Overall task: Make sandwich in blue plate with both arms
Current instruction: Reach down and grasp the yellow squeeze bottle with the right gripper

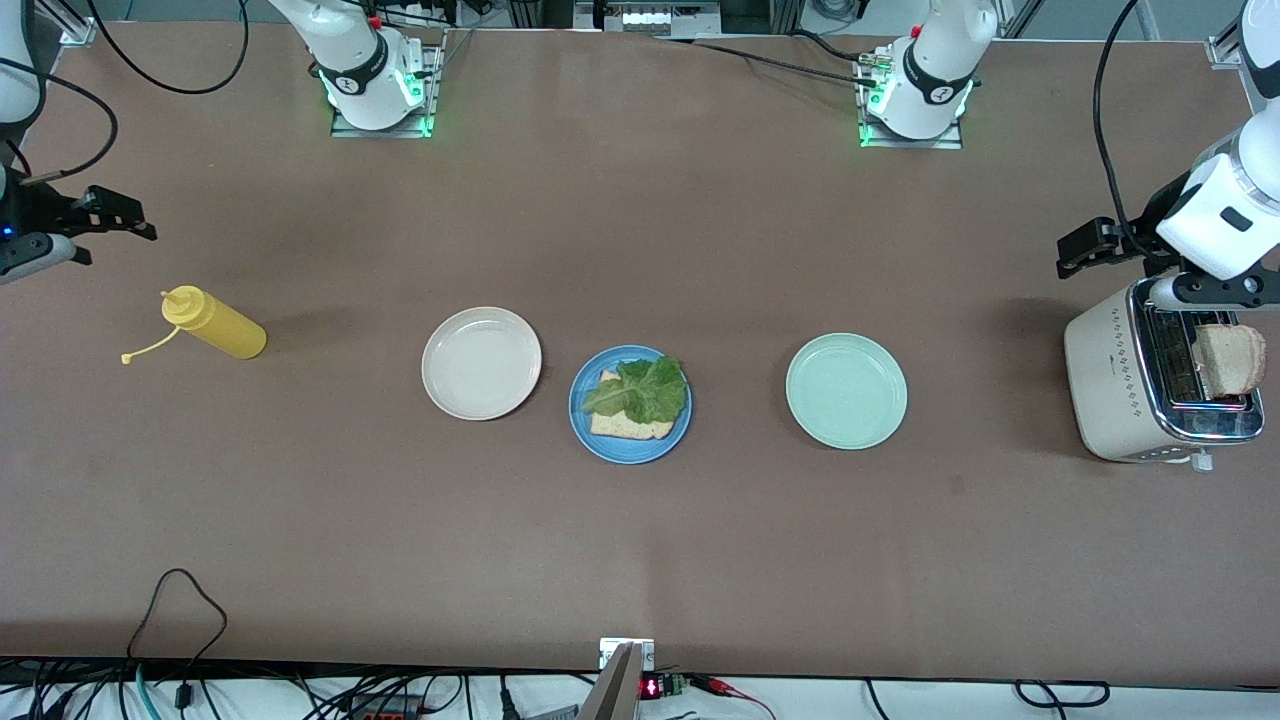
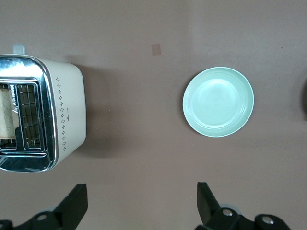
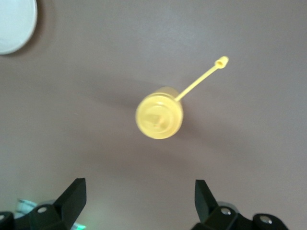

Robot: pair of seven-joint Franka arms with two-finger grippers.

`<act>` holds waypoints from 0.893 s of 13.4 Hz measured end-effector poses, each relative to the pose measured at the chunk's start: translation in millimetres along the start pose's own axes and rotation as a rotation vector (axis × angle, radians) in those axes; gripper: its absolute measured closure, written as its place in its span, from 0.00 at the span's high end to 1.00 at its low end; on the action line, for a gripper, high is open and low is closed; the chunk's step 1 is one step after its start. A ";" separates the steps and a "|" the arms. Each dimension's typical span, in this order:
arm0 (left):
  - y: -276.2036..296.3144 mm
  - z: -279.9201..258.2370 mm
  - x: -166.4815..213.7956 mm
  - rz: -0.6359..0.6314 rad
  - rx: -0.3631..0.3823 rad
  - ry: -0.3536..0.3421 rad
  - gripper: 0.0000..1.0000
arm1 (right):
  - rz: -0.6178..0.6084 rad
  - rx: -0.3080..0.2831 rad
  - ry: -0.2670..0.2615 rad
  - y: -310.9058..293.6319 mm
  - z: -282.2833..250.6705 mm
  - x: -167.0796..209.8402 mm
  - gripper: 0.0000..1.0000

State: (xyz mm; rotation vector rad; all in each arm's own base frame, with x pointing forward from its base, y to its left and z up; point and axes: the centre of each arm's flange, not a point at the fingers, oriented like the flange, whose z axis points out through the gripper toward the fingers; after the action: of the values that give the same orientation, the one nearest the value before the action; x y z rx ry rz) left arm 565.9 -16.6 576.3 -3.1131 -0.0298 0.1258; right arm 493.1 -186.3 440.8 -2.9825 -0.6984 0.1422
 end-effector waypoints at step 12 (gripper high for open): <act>0.3 0.8 -0.1 0.001 0.000 -0.002 1.00 | -0.474 0.081 0.315 99.0 115.2 -81.8 1.00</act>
State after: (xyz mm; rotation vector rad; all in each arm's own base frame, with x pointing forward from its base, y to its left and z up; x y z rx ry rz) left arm 565.8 -16.9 575.5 -3.1130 -0.0288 0.1283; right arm 451.2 -305.2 323.1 -2.5833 -1.2779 -0.3103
